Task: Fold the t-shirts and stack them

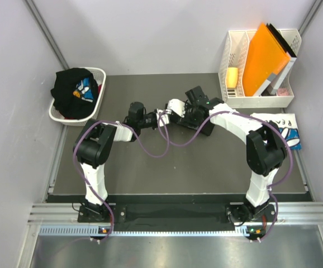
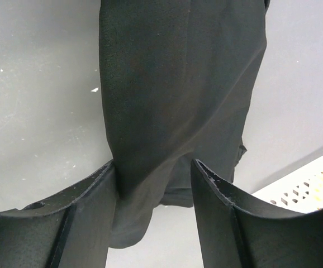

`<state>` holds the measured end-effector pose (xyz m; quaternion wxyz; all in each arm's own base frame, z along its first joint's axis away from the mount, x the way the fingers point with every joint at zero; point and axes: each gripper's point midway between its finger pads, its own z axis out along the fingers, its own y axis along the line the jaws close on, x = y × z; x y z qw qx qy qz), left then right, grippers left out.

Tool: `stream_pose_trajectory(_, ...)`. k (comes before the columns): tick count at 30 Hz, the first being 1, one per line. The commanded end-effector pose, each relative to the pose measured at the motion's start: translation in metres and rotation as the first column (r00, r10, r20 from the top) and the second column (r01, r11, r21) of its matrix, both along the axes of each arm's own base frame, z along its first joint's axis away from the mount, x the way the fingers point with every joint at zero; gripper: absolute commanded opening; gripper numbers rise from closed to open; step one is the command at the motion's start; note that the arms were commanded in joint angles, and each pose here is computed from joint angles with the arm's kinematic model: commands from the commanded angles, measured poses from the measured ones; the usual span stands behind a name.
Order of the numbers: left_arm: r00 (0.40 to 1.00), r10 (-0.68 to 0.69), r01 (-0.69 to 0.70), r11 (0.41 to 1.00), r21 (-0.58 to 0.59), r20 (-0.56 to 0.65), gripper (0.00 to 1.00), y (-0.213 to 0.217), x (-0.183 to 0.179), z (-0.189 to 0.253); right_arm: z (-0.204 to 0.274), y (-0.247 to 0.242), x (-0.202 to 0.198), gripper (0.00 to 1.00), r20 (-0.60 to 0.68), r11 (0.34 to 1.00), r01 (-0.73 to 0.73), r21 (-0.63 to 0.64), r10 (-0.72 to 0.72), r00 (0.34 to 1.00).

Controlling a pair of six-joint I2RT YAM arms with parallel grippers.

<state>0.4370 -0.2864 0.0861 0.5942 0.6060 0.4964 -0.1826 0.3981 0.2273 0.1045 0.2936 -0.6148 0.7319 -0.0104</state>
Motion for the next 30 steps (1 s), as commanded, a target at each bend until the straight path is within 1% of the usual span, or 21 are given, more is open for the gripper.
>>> stream_pose_trajectory(1,0.996,0.030,-0.026,0.998,-0.049,0.089,0.00,-0.004,0.011,0.039,-0.002,0.039,-0.019,0.54,-0.060,0.992,-0.092,0.089,0.097,0.993)
stream_pose_trajectory(11,0.994,0.047,-0.040,0.997,-0.063,0.103,0.00,-0.004,0.018,0.046,-0.018,0.055,-0.034,0.55,-0.108,0.987,-0.105,0.117,0.118,0.987)
stream_pose_trajectory(19,0.993,0.048,-0.041,0.997,-0.067,0.104,0.00,-0.005,0.019,0.048,-0.010,0.071,-0.048,0.56,-0.173,0.973,-0.120,0.198,0.156,0.973)
stream_pose_trajectory(24,0.993,0.048,-0.041,0.997,-0.070,0.105,0.00,-0.005,0.020,0.049,-0.017,0.076,-0.048,0.56,-0.169,0.972,-0.116,0.203,0.151,0.974)
stream_pose_trajectory(30,0.993,0.050,-0.042,0.997,-0.071,0.108,0.00,-0.005,0.020,0.050,-0.025,0.081,-0.037,0.56,-0.143,0.975,-0.087,0.203,0.118,0.983)
